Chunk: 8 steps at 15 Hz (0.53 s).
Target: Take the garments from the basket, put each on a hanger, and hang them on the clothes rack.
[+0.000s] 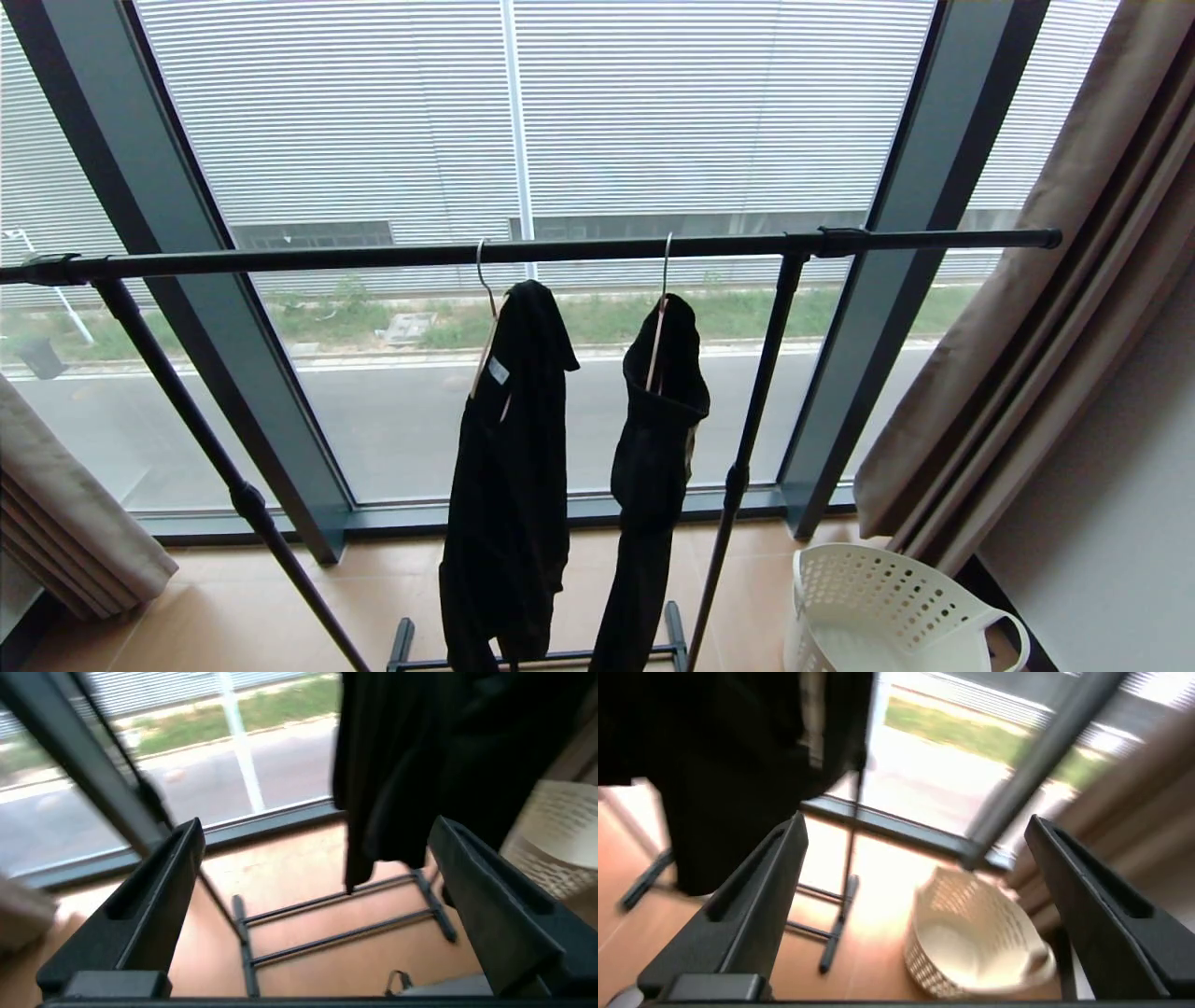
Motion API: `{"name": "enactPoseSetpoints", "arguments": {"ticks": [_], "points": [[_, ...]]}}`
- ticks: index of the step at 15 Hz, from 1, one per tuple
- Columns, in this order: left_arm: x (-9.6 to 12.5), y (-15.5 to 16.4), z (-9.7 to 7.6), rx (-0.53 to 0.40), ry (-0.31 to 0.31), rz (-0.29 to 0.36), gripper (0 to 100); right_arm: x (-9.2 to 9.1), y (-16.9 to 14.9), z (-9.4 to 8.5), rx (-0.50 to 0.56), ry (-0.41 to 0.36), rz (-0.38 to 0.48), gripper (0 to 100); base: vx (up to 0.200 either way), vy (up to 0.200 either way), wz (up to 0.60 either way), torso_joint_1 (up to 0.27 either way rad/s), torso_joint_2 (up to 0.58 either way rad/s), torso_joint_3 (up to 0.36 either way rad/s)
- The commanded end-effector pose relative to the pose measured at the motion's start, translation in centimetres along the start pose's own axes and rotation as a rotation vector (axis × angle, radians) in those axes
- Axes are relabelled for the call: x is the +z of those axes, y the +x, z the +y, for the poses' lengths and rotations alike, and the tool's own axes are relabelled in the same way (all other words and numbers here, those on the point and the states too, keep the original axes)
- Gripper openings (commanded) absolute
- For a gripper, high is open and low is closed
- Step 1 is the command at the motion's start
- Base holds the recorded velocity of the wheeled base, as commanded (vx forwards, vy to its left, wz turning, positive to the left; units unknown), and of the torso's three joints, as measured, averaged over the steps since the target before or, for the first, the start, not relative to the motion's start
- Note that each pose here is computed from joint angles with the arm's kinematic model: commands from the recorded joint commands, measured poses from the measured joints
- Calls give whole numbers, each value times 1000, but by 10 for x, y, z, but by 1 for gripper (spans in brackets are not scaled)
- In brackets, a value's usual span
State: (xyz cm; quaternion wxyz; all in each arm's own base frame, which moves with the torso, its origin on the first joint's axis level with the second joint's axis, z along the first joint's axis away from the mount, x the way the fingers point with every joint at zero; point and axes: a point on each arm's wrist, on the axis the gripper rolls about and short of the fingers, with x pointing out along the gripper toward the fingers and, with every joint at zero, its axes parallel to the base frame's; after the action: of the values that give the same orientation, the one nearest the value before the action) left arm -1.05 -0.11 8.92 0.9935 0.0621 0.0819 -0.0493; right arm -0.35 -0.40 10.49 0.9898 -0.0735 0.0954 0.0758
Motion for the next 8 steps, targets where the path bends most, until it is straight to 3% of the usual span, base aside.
{"name": "enactPoseSetpoints", "arguments": {"ticks": [1, 5, 6, 8], "points": [[-13, -8, -3, 54, -11, -98, 100, -24, -9, 3, -100, 35, -76, 100, 0, 0, 0, 0, 0, 0], [-15, -11, -2, 124, -127, -143, 100, -25, -11, 6, -241, 140, -114, 100, 0, 0, 0, 0, 0, 0], [-16, -11, -1, 158, -141, -138, 100, -27, -14, 8, -296, 147, -151, 100, 0, 0, 0, 0, 0, 0], [-16, -11, 0, 178, -139, -135, 100, -29, -15, 6, -385, 162, -141, 100, 0, 0, 0, 0, 0, 0]]}}
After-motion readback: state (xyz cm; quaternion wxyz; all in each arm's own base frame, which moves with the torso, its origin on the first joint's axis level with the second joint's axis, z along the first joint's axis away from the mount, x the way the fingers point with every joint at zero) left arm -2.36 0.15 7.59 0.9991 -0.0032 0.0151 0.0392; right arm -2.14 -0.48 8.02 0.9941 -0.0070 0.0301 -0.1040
